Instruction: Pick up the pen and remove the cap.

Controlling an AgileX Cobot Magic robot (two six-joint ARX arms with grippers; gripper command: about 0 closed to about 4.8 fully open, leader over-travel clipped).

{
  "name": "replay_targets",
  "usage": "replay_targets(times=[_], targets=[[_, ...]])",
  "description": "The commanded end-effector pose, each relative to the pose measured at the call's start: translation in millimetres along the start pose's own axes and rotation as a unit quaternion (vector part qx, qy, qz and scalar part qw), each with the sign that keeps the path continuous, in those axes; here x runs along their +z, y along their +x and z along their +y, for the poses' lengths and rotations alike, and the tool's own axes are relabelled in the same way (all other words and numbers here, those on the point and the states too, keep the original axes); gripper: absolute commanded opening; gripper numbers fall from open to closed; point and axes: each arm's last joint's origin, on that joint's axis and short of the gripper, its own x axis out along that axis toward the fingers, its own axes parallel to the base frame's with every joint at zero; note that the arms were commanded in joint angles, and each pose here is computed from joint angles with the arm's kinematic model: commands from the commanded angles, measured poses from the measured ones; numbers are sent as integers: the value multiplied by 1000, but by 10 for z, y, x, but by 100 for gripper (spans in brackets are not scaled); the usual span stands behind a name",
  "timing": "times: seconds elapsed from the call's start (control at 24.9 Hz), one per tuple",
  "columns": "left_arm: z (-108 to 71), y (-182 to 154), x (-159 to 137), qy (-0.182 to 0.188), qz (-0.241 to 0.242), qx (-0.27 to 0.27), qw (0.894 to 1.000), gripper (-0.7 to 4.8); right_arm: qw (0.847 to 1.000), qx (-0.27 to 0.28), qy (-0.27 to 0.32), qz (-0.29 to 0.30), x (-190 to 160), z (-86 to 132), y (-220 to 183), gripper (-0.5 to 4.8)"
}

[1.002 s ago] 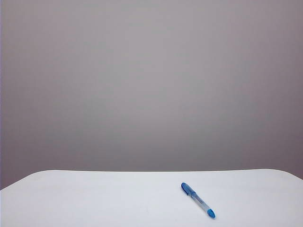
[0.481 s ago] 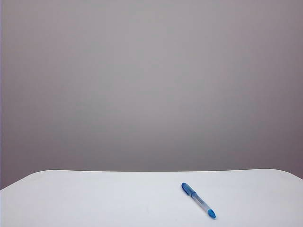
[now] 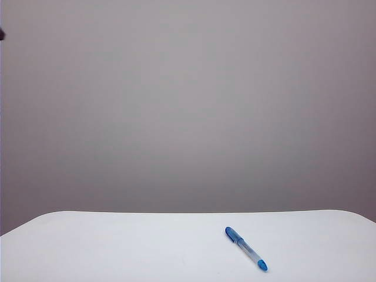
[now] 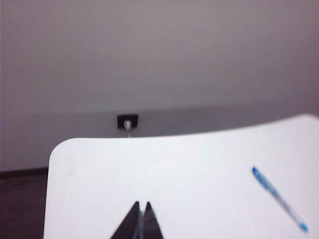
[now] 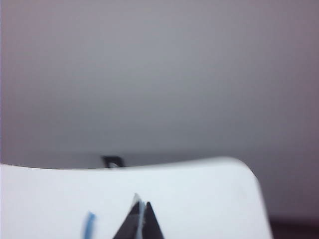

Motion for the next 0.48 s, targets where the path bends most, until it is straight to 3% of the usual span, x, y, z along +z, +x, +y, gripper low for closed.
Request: replay_targets(times=[0.04,0.24,0.36,0.48], targets=[[16,148,214,30,49,-9,998,-6,998,64,-19,-4,223,65,164,-1],[52,461,440,54,108,-36,992,-6,993,69,-7,101,618,120,637,-1],[74,597,484,51,124,-37,990,-6,986,98,5,138,896,173,942,-1],[86,718,519,47,145,-42,987,-6,978,91,14,185,1077,192,1230,-1]])
